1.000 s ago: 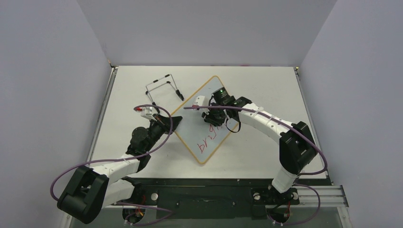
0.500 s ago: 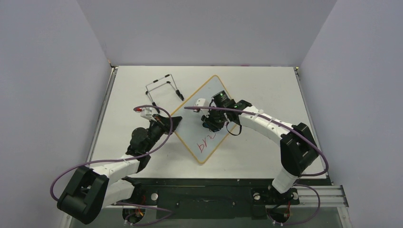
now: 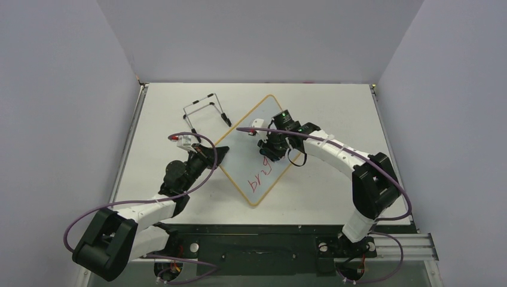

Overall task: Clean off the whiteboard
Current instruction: Erase the whiteboard at the center of the board.

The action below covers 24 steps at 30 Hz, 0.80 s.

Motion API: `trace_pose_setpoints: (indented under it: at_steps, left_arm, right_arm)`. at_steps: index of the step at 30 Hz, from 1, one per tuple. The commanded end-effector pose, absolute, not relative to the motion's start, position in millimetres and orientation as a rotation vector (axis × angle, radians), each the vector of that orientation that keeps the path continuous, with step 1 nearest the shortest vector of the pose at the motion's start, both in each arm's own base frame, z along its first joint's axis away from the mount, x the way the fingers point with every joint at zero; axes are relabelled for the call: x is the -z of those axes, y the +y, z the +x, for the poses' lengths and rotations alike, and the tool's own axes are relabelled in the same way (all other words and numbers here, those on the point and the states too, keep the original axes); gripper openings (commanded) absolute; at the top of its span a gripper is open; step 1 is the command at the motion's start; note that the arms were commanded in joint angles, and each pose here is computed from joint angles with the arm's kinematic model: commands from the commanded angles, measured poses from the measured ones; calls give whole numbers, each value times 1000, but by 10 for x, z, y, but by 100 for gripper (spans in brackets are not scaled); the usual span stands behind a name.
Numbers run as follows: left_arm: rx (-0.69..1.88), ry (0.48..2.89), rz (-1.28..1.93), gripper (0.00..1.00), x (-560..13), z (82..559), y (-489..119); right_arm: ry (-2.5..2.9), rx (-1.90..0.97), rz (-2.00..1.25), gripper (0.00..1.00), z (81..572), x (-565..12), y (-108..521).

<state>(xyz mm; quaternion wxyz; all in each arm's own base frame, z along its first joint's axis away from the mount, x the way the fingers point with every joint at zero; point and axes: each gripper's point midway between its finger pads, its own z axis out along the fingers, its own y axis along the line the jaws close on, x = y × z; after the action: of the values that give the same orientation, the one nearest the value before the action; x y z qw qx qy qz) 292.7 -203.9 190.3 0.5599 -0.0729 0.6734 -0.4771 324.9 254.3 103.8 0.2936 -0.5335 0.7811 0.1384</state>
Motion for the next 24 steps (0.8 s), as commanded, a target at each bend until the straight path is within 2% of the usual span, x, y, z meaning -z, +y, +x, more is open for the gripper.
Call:
trace_pose_setpoints:
  at_steps: [1, 5, 10, 13, 20, 24]
  left_arm:
    - [1189, 1508, -55, 0, -2152, 2828, -2172]
    - [1191, 1504, -47, 0, -2163, 2819, -2176]
    - [1194, 1509, -47, 0, -2153, 2816, -2181]
    - [1197, 1507, -45, 0, -2158, 2815, -2185]
    - [1197, 1499, -42, 0, -2188, 2807, -2182]
    - [1191, 1505, -45, 0, -2175, 2804, -2174]
  right_arm:
    - [1933, -526, -1537, 0, 2958, -1200, 3006]
    - [1893, -520, -1376, 0, 3081, -1453, 3133]
    - [1920, -388, -1047, 0, 3528, -1665, 2926]
    - [1939, -333, -967, 0, 3642, -1644, 2773]
    - [2053, -195, -1096, 0, 3676, -1288, 2543]
    - [2060, -346, -1295, 0, 3392, -1165, 2625]
